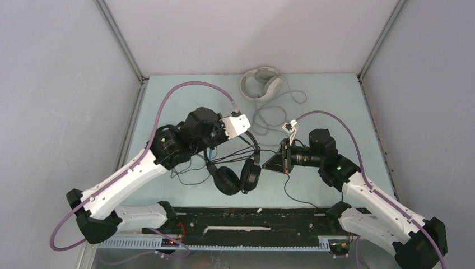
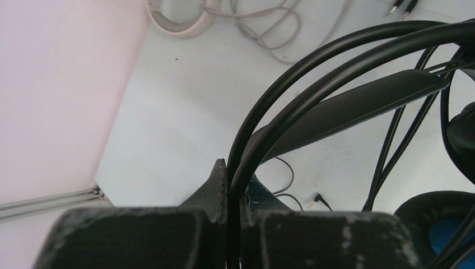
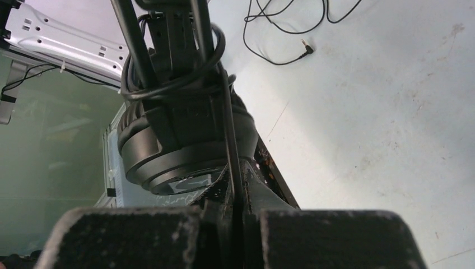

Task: Wrap the headphones
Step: Wrap the headphones cable around the headphones.

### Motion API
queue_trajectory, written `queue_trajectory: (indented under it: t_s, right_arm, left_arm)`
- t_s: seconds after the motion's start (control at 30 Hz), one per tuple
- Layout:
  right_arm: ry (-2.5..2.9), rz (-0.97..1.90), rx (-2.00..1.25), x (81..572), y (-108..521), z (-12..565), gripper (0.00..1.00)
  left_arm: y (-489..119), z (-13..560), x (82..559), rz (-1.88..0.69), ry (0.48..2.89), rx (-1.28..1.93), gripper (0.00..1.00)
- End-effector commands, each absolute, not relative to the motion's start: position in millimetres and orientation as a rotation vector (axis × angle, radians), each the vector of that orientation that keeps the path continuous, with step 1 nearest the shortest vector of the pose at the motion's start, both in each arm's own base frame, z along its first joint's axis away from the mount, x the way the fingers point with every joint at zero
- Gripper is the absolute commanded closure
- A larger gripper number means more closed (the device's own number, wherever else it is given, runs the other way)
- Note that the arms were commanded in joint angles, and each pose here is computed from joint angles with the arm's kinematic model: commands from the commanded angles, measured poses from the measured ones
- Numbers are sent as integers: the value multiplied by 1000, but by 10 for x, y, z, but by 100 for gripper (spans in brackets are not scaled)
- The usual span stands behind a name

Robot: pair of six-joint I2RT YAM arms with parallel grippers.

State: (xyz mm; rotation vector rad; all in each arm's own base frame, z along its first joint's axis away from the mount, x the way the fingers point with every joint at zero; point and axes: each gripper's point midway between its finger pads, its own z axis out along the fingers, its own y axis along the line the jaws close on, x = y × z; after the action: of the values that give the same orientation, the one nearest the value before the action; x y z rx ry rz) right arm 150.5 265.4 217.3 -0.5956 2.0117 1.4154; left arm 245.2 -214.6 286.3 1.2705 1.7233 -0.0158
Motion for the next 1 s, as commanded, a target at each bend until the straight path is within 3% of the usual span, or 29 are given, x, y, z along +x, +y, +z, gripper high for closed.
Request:
queue_trajectory:
  t_s: [0.0, 0.67, 0.97]
  right_arm:
    - [1997, 1423, -602, 1469, 2610, 2410, 100]
    - [2033, 1740, -511, 1218, 2669, 2815, 100]
    - [2035, 1754, -427, 1273, 2685, 2885, 100]
  left_arm:
    - [-2048, 3019, 2646, 147, 1653, 1216, 100]
    - [-2029, 2859, 2682, 228, 1607, 1308, 100]
    - [-1930, 2783, 2683, 278, 1607, 1306, 100]
